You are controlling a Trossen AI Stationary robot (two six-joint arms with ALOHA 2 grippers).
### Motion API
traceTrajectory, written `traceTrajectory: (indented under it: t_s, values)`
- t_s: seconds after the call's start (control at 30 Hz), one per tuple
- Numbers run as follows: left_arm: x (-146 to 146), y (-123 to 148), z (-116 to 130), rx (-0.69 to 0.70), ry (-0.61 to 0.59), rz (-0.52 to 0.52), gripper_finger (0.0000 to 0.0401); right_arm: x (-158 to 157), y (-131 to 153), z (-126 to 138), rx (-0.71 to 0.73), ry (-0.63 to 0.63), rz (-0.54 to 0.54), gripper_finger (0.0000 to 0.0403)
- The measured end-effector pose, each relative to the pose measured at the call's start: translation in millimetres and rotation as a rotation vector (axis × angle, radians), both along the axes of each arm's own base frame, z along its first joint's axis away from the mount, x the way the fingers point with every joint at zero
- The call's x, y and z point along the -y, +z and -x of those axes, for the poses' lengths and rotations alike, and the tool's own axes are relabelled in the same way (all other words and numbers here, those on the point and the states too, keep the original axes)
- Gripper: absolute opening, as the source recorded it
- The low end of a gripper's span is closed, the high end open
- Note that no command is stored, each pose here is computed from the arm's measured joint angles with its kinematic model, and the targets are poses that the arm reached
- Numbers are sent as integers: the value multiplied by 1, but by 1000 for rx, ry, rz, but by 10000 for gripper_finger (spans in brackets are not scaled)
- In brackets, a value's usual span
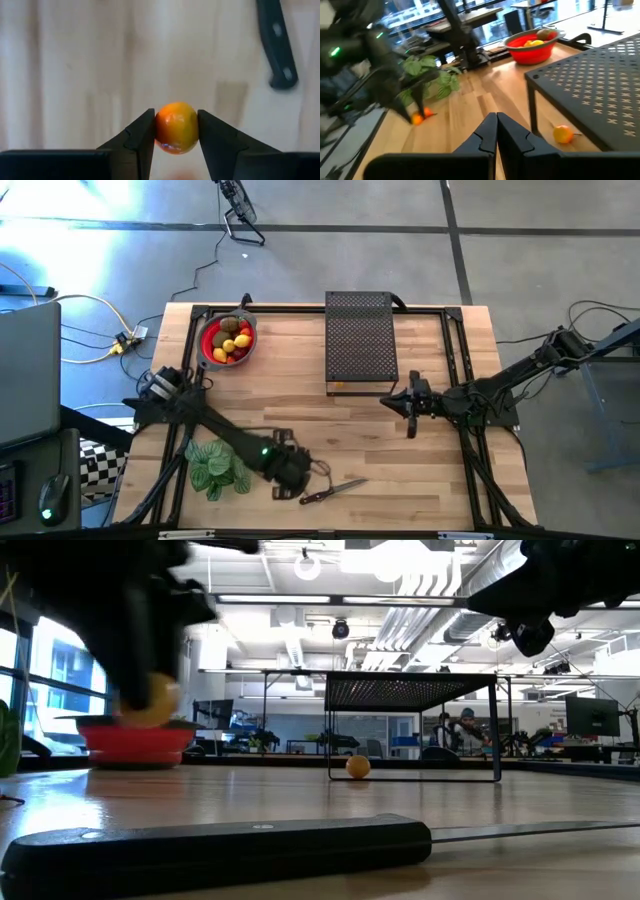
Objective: Pick & Place Fruit
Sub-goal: Put the orange pear into the strainer bowl
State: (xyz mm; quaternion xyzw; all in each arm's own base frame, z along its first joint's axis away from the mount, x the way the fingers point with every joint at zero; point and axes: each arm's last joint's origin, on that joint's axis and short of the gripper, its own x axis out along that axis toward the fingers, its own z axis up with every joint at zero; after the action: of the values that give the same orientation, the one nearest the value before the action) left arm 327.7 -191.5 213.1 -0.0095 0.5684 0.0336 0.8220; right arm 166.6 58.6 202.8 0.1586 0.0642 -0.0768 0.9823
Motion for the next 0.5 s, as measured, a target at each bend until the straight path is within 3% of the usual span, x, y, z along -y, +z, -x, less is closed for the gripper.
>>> traceTrajectory:
  t_s: [0.33,0.5]
  values:
    - [-61,53,-33,-21,34,-60,131,-2,0,0,-13,93,42,3]
    - [-87,82,-29,-94,38,-189,131,-2,0,0,-16,97,72,3]
